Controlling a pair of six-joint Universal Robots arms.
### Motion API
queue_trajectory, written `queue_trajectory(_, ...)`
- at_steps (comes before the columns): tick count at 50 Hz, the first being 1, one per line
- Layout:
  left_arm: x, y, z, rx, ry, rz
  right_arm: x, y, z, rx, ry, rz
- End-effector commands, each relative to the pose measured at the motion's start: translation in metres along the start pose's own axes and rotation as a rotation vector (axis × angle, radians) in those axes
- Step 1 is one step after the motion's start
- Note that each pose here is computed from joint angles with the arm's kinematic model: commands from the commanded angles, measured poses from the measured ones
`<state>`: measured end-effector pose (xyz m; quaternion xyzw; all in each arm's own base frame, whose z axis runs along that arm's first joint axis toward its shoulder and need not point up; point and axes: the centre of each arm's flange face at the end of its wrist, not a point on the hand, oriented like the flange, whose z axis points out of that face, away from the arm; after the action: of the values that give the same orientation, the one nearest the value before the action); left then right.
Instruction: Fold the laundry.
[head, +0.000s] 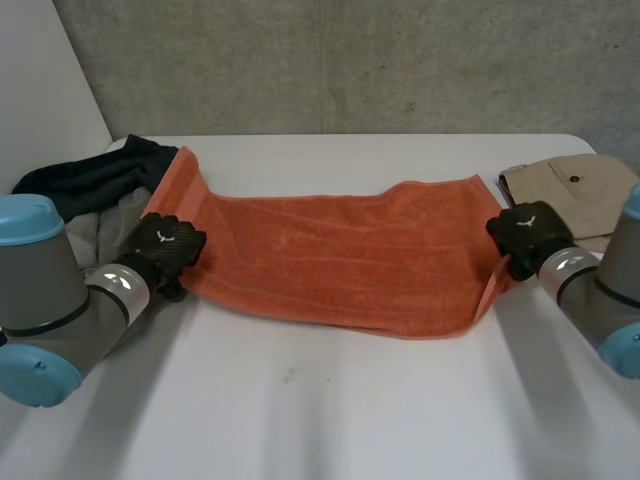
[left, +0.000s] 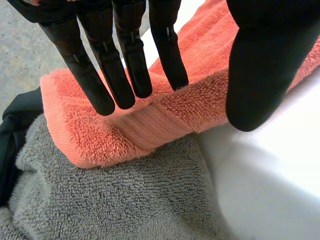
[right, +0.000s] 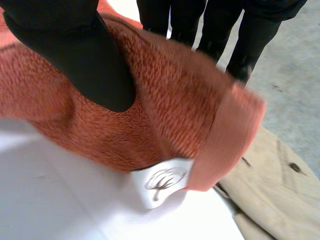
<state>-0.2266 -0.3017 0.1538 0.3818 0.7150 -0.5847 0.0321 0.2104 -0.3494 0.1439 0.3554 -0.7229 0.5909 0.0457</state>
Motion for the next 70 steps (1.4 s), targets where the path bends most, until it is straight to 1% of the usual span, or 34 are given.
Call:
queue_trajectory(1,0.007,0.008,0.011,-0.004,0.009,0.014,-0.019,0.000,0.000,0.002,-0.041,-0.030)
queue_trajectory(6,0.009,0.008,0.013,-0.011,0.012,0.039,-0.013,-0.006,-0.002,0.018,-0.013,-0.022)
queue_trajectory(10,0.012,-0.001,0.003,-0.009,0.024,0.038,0.005,-0.025,-0.009,0.054,0.052,-0.031)
queue_trajectory(11,0.013,-0.006,-0.001,-0.005,0.028,0.037,0.010,-0.030,-0.011,0.064,0.068,-0.034)
queue_trajectory(14,0.015,-0.041,-0.032,0.055,0.049,0.021,0.030,-0.053,-0.025,0.108,0.122,-0.046)
queue_trajectory(16,0.009,-0.068,-0.055,0.118,0.038,-0.025,0.046,-0.070,-0.038,0.133,0.155,-0.047)
queue_trajectory(19,-0.001,-0.092,-0.074,0.188,0.013,-0.092,0.063,-0.083,-0.050,0.153,0.192,-0.048)
queue_trajectory(20,-0.008,-0.104,-0.082,0.235,0.003,-0.137,0.071,-0.089,-0.057,0.166,0.208,-0.044)
queue_trajectory(22,-0.009,-0.108,-0.080,0.252,0.010,-0.175,0.077,-0.092,-0.059,0.179,0.218,-0.036)
queue_trajectory(23,-0.011,-0.108,-0.070,0.257,0.011,-0.204,0.078,-0.091,-0.058,0.187,0.215,-0.018)
queue_trajectory(25,-0.013,-0.106,-0.058,0.253,0.008,-0.207,0.079,-0.092,-0.053,0.207,0.216,-0.003)
queue_trajectory(29,-0.018,-0.086,-0.015,0.180,-0.018,-0.181,0.077,-0.079,-0.035,0.205,0.222,0.032)
queue_trajectory(30,-0.017,-0.077,0.002,0.151,-0.024,-0.159,0.074,-0.070,-0.026,0.187,0.220,0.040)
queue_trajectory(34,-0.008,-0.052,0.037,0.062,-0.026,-0.086,0.066,-0.051,-0.010,0.136,0.225,0.037)
queue_trajectory(37,0.001,-0.040,0.056,0.032,-0.016,-0.024,0.059,-0.043,-0.005,0.102,0.225,0.028)
queue_trajectory(41,0.013,-0.037,0.070,0.035,-0.005,0.059,0.047,-0.038,-0.003,0.080,0.215,0.015)
queue_trajectory(43,0.014,-0.038,0.073,0.034,-0.020,0.083,0.042,-0.038,-0.003,0.076,0.207,0.012)
queue_trajectory(45,0.010,-0.042,0.071,0.022,-0.066,0.099,0.038,-0.039,-0.004,0.074,0.203,0.006)
queue_trajectory(48,0.001,-0.050,0.061,0.007,-0.132,0.082,0.037,-0.039,-0.004,0.076,0.203,0.005)
queue_trajectory(51,-0.002,-0.059,0.047,0.019,-0.157,0.066,0.038,-0.041,-0.005,0.080,0.205,0.002)
queue_trajectory(55,0.011,-0.074,0.015,0.061,-0.133,0.049,0.040,-0.041,-0.005,0.082,0.208,0.003)
queue_trajectory(56,0.021,-0.076,0.002,0.069,-0.107,0.048,0.040,-0.041,-0.005,0.081,0.210,0.002)
queue_trajectory(60,0.050,-0.070,-0.027,0.055,-0.034,0.071,0.043,-0.041,-0.006,0.080,0.211,0.003)
queue_trajectory(63,0.064,-0.060,-0.042,0.025,0.006,0.087,0.043,-0.042,-0.006,0.081,0.212,0.002)
queue_trajectory(67,0.071,-0.045,-0.046,-0.029,0.026,0.084,0.040,-0.042,-0.007,0.082,0.204,-0.003)
queue_trajectory(70,0.069,-0.030,-0.038,-0.090,0.019,0.077,0.038,-0.042,-0.007,0.081,0.199,-0.010)
